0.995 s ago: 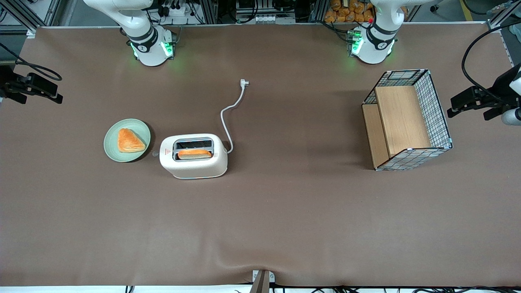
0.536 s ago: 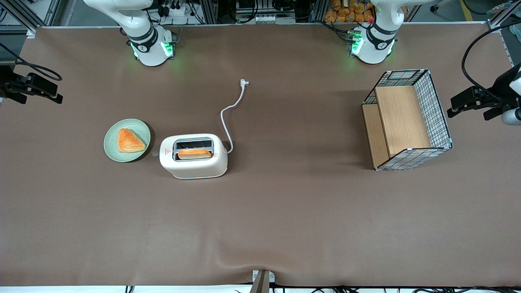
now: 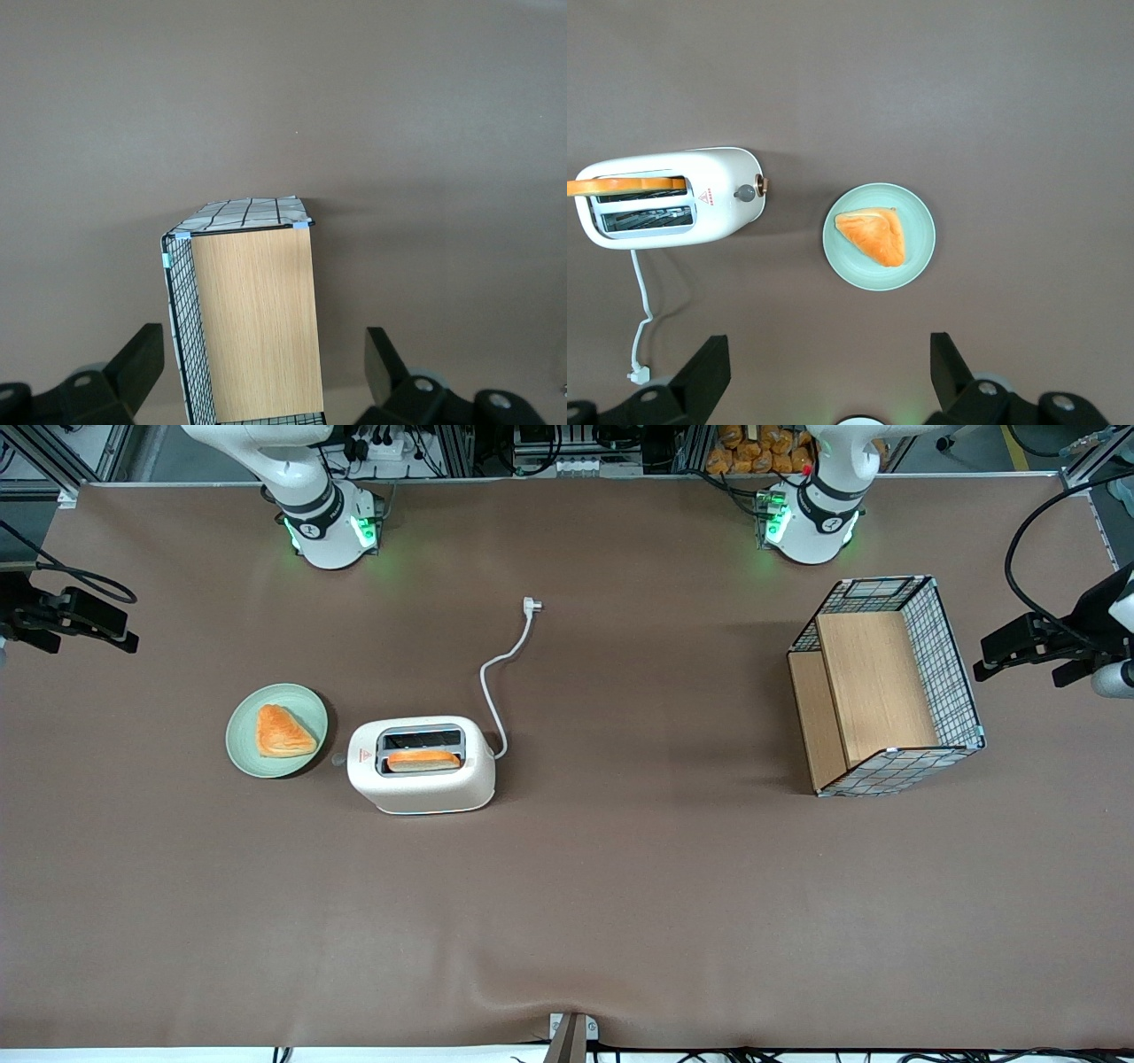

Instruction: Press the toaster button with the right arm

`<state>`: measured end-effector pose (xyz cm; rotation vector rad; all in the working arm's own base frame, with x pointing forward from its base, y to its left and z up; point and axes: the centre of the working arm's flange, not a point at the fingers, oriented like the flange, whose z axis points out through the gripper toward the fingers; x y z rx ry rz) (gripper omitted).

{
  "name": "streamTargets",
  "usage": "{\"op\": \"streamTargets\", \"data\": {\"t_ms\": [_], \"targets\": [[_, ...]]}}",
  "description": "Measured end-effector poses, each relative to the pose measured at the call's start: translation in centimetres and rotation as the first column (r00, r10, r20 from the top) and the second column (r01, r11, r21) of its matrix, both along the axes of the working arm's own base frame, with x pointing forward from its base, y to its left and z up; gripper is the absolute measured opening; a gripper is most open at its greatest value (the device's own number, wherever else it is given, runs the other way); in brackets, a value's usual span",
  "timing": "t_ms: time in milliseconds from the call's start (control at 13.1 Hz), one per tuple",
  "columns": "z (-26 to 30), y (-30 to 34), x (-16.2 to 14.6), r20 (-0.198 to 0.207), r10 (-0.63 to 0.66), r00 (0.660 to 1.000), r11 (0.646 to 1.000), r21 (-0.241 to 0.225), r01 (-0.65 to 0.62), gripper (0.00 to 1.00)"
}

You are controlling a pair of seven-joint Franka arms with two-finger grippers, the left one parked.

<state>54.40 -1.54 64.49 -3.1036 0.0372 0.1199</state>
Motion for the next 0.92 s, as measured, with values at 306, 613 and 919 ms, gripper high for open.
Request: {"op": "streamTargets", "data": {"t_ms": [306,613,919], "targets": [[0.0,0.0,0.0,-0.001,0.000,1.000,1.000,0.000,0.000,1.00],[-1.3,0.1,0.2,-0.034,0.001,0.999,1.000,0.009,-0.001,1.00],[-5.2,0.8,1.5,-0.096,0.001,0.995,0.996,0.090,0.008,0.91]]}}
